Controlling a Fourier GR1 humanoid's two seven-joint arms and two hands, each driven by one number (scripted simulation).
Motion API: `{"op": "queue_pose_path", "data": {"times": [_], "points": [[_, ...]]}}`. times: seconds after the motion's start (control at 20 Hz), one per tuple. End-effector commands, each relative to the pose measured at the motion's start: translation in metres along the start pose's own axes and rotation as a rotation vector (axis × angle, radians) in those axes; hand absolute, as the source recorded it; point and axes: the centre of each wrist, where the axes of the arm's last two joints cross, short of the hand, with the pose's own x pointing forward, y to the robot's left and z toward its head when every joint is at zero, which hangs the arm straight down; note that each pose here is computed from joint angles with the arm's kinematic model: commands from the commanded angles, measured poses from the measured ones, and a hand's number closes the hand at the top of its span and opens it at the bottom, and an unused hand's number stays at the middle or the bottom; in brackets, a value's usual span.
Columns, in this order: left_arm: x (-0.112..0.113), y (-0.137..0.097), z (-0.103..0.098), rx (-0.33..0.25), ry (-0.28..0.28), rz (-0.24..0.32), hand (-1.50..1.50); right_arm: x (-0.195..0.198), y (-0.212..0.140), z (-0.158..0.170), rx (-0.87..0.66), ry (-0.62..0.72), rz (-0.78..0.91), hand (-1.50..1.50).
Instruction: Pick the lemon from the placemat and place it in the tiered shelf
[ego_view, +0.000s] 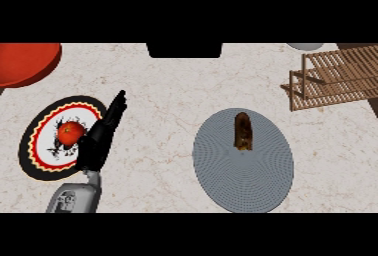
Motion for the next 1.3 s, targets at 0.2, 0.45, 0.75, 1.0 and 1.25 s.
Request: {"op": "queue_pose_path", "data": {"times": [0.2,0.45,0.75,1.0,1.25], "points": [[0.008,0.004,0.005,-0.019,-0.005,0.007,0.0,-0.001,0.002,-0.048,-0.108,0.021,0.027,1.5],[-0.001,0.014,-0.008,-0.002,0.003,-0.017,0.0,0.0,0.002,-0.076,-0.125,-0.021,0.069,1.5],[0.001,0.0,-0.01,0.008,-0.012,0.012,0.0,-0.024,-0.005,-0.099,-0.185,-0.072,0.14,1.5],[0.001,0.011,-0.007,-0.011,-0.004,-0.008,0.0,-0.038,0.037,-0.111,-0.2,-0.07,0.186,1.5],[0.004,0.017,-0.009,-0.011,-0.006,-0.011,0.0,-0.049,0.04,-0.135,-0.203,-0.197,0.253,1.5]]}}
